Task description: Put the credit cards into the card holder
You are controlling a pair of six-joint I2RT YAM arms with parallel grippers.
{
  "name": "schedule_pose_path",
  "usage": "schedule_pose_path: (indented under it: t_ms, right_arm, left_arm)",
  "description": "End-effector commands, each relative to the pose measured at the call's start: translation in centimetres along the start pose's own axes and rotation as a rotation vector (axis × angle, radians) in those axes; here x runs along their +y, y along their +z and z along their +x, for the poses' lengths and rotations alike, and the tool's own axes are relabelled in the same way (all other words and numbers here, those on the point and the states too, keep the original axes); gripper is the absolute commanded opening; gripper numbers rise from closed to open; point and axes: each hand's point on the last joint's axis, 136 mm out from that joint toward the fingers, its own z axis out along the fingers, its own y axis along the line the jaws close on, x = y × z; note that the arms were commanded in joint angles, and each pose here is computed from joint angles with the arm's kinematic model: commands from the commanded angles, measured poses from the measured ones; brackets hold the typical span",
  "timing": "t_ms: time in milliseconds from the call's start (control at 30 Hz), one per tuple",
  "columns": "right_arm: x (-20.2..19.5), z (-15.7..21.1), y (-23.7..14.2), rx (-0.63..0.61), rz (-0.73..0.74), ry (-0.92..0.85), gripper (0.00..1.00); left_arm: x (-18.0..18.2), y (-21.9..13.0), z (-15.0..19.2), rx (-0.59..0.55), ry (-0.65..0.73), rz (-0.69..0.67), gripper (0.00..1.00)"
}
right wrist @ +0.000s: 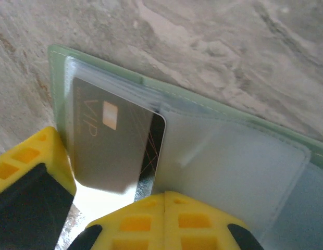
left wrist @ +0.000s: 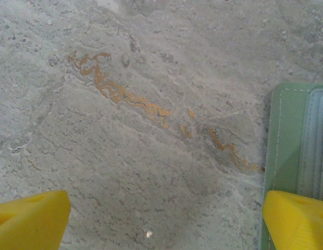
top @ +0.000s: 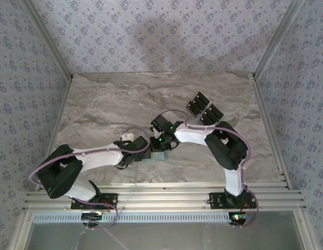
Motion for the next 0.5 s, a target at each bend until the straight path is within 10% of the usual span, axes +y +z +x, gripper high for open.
schedule_pose_path:
  t_ms: [0, 467]
  right_arm:
    - [1.7, -0.3, 0.5, 0.008, -0.038, 0.0, 0.03]
    - [-3.4, 1.8, -1.2, 0.002, 0.031, 0.07, 0.04]
  left_arm:
    - [0.1, 0.7, 1.0, 0.035, 0.005, -0.007, 0.96]
    - [0.4, 0.5, 0.9, 0.033, 0.009, -0.018, 0.96]
